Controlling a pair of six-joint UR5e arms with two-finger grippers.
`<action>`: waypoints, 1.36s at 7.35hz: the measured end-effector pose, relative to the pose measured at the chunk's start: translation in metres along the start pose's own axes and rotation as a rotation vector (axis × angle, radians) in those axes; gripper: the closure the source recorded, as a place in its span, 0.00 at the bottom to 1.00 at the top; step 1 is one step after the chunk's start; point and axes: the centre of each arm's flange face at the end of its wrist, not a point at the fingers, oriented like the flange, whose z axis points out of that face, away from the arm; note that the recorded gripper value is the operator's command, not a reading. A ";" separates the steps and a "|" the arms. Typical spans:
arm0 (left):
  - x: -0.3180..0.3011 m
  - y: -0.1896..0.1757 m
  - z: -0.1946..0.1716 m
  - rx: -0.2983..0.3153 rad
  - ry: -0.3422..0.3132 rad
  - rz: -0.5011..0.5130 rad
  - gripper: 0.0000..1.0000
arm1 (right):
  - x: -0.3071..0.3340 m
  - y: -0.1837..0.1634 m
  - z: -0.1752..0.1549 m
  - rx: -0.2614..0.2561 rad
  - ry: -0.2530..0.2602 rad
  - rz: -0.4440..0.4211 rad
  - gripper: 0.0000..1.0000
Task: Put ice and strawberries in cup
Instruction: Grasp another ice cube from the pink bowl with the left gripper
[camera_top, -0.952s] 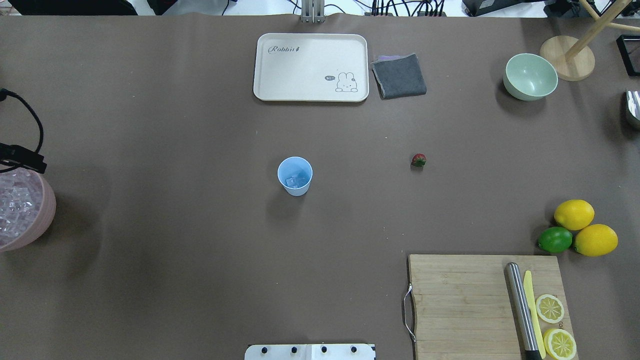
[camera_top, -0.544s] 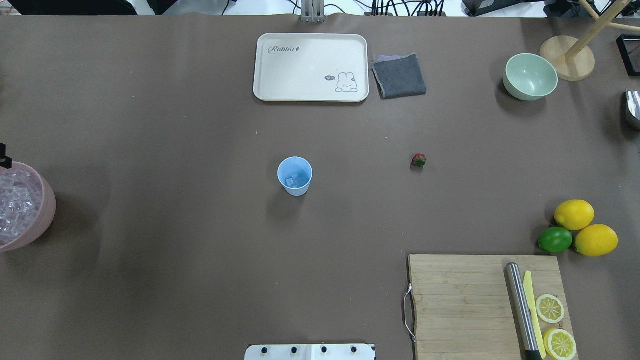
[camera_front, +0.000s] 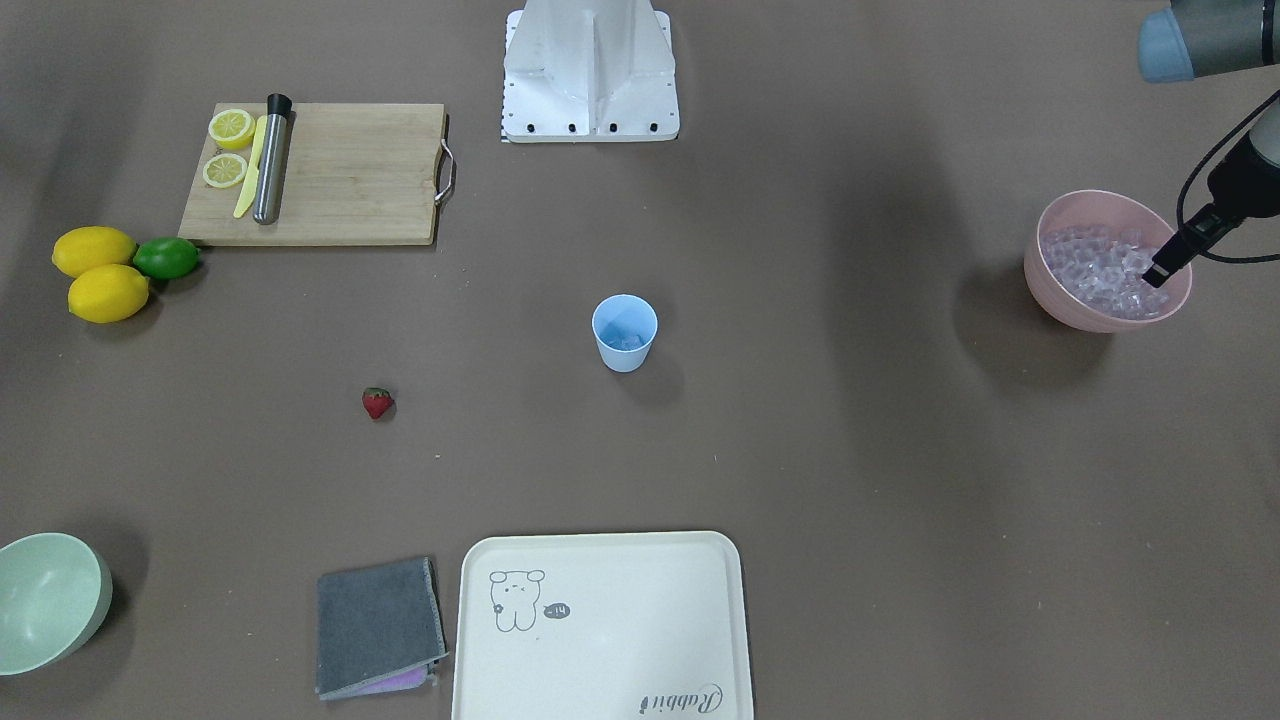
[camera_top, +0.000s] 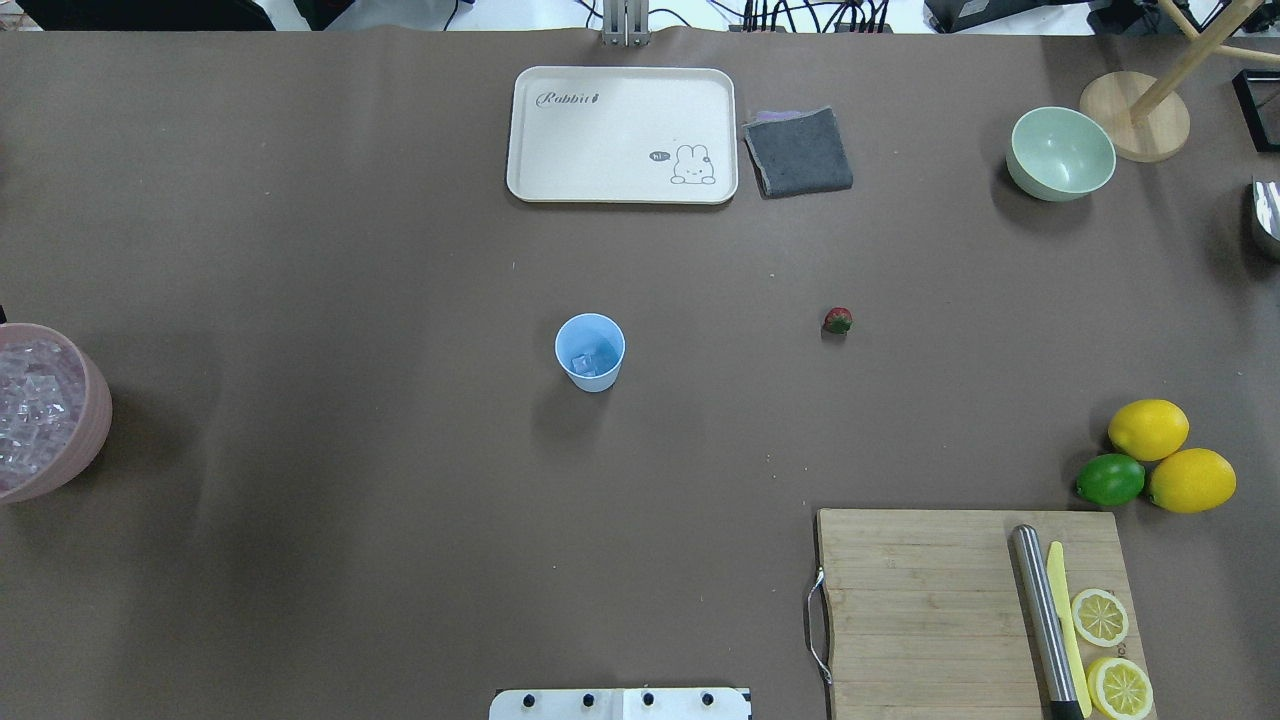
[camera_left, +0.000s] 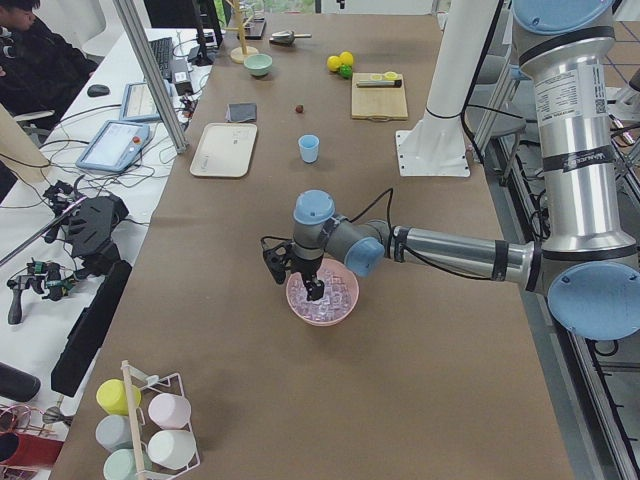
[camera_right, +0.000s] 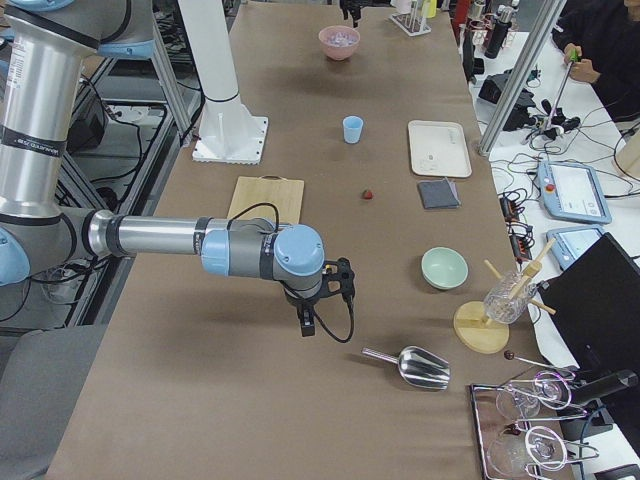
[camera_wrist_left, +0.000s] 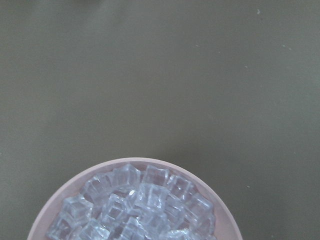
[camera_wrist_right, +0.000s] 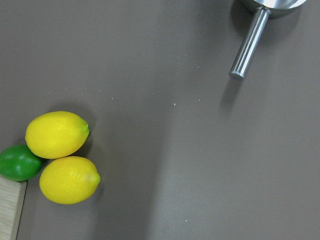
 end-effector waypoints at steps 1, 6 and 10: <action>-0.012 0.000 0.006 -0.001 -0.007 -0.040 0.22 | -0.001 -0.001 -0.001 0.002 0.000 -0.003 0.00; -0.012 0.006 0.011 -0.002 0.011 -0.210 0.26 | -0.004 -0.001 -0.004 0.008 -0.002 -0.017 0.00; -0.028 0.022 0.035 0.021 -0.010 -0.322 0.26 | -0.005 0.002 -0.004 0.009 -0.005 -0.017 0.00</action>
